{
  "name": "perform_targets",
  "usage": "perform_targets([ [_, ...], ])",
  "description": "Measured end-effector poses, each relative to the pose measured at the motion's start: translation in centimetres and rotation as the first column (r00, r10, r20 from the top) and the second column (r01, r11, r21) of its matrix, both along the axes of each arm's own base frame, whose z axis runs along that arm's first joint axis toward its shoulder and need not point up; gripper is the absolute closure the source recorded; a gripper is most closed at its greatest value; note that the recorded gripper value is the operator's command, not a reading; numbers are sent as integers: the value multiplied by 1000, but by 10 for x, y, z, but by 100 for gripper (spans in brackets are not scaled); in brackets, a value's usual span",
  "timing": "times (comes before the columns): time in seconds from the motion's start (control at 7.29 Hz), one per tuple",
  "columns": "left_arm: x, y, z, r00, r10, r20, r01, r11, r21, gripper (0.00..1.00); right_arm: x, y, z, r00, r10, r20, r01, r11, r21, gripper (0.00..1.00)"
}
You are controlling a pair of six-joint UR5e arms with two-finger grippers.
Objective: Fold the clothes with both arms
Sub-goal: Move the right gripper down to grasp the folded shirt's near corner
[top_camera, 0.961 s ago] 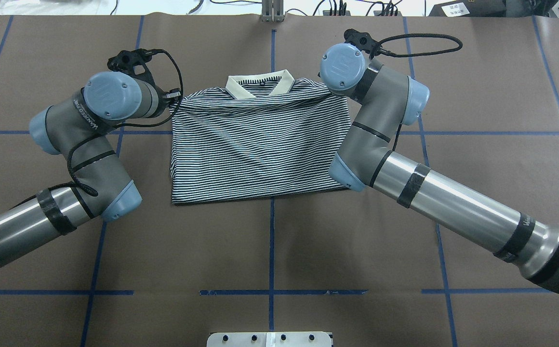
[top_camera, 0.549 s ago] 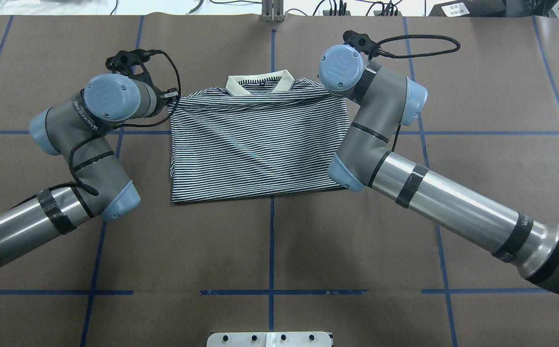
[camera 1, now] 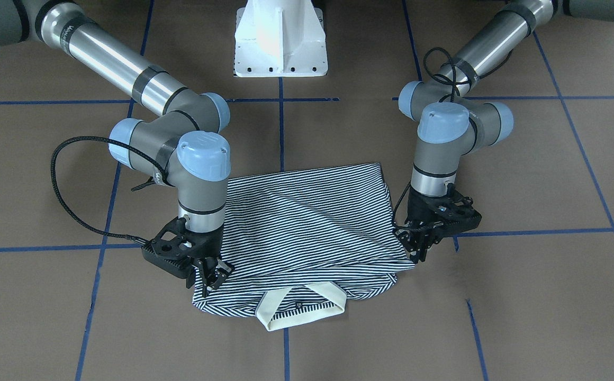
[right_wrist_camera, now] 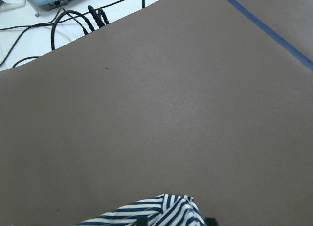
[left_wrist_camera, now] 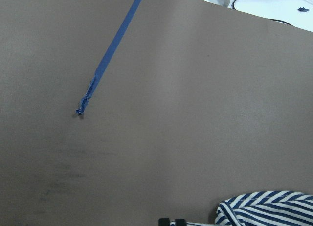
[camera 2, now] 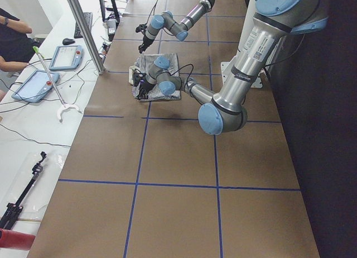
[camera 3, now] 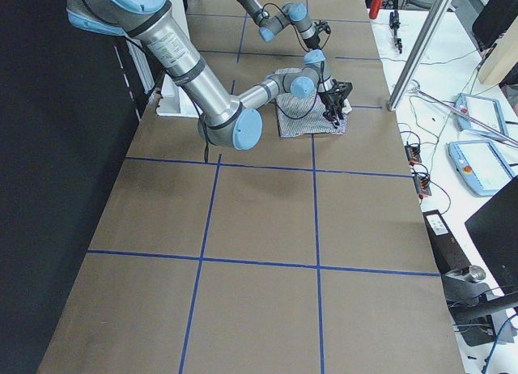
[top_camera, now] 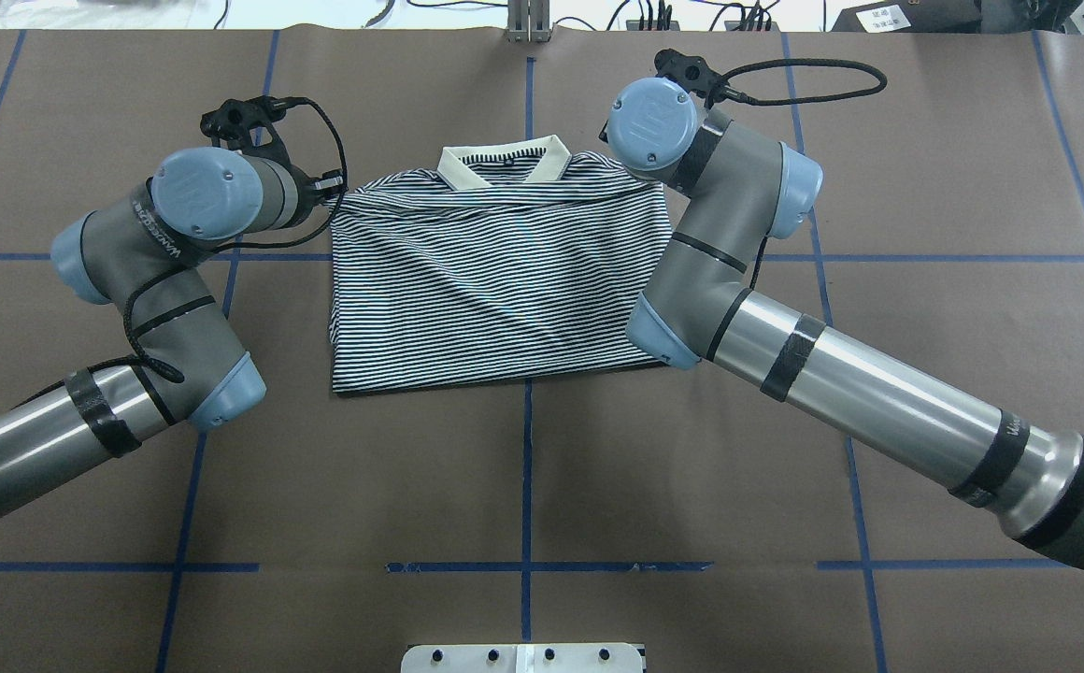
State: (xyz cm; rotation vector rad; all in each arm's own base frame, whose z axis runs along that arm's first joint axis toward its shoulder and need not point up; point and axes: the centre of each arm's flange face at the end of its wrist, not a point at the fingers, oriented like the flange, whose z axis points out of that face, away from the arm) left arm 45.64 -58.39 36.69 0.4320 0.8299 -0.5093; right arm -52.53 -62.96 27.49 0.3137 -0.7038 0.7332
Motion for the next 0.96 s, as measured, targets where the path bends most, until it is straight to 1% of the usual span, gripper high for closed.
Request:
perform_targets([
  [0.14,0,1,-2,1000,2,-7,-2,1000,1,68,11,19,-1,999,-22,42,22,1000,5,40],
  [0.41,-1,3,-9,1000,9,-27,-9,1000,7,68,33,92,19,988,-92,121,92,996,1,37],
  [0.55,0,4,-10,999,21,-35,-21,1000,2,68,36,127,30,983,-99,156,103,994,-20,35],
  [0.69,0,5,-10,999,31,-40,-31,1000,-2,68,34,155,36,978,-99,184,108,993,-42,33],
  [0.82,1,6,-10,999,35,-42,-35,999,-4,68,31,178,42,975,-102,200,117,991,-62,33],
  [0.96,1,6,-10,998,36,-43,-36,999,-5,68,26,194,52,974,-106,201,125,989,-82,33],
])
